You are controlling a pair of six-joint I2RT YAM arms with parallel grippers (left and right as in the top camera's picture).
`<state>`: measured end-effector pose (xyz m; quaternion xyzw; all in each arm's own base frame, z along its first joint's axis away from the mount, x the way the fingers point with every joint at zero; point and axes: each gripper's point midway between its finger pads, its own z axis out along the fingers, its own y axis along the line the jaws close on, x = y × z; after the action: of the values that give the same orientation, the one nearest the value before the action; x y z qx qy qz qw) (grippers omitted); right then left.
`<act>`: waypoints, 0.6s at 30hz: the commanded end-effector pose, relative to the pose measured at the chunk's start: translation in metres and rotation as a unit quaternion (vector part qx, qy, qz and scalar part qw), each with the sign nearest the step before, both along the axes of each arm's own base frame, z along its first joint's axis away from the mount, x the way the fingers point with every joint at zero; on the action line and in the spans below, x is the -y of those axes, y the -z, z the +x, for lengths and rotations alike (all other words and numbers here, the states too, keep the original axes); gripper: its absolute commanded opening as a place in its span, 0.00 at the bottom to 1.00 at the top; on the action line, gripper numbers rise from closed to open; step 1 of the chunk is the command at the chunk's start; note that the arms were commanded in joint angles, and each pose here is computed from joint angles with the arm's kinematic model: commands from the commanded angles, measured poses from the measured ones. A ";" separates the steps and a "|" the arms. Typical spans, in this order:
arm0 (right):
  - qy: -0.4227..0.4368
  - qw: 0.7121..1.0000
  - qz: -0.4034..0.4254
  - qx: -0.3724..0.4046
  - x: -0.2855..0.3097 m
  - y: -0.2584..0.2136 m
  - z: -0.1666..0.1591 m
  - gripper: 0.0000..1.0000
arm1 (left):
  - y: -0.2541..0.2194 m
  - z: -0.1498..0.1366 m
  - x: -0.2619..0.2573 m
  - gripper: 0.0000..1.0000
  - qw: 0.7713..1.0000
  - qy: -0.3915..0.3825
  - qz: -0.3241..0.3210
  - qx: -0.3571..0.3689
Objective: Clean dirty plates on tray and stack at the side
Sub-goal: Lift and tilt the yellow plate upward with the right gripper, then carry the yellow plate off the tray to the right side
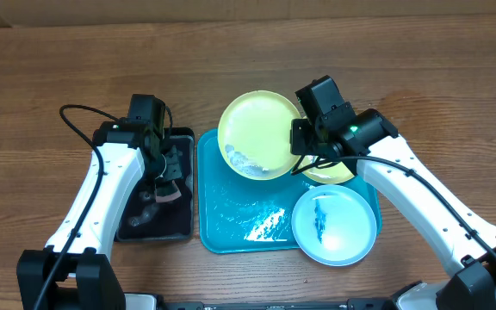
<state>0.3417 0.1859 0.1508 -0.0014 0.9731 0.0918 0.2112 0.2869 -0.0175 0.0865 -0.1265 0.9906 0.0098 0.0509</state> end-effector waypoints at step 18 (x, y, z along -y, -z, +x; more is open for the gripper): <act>-0.037 0.968 -0.244 0.038 0.038 -0.012 -0.032 0.04 | -0.001 0.003 0.001 0.04 1.000 0.006 -0.004 0.005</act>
<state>0.3035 0.1532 0.1437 -0.0906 0.9711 -0.1017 0.1960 0.2880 -0.0176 0.0866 -0.1266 0.9905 0.0094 0.0531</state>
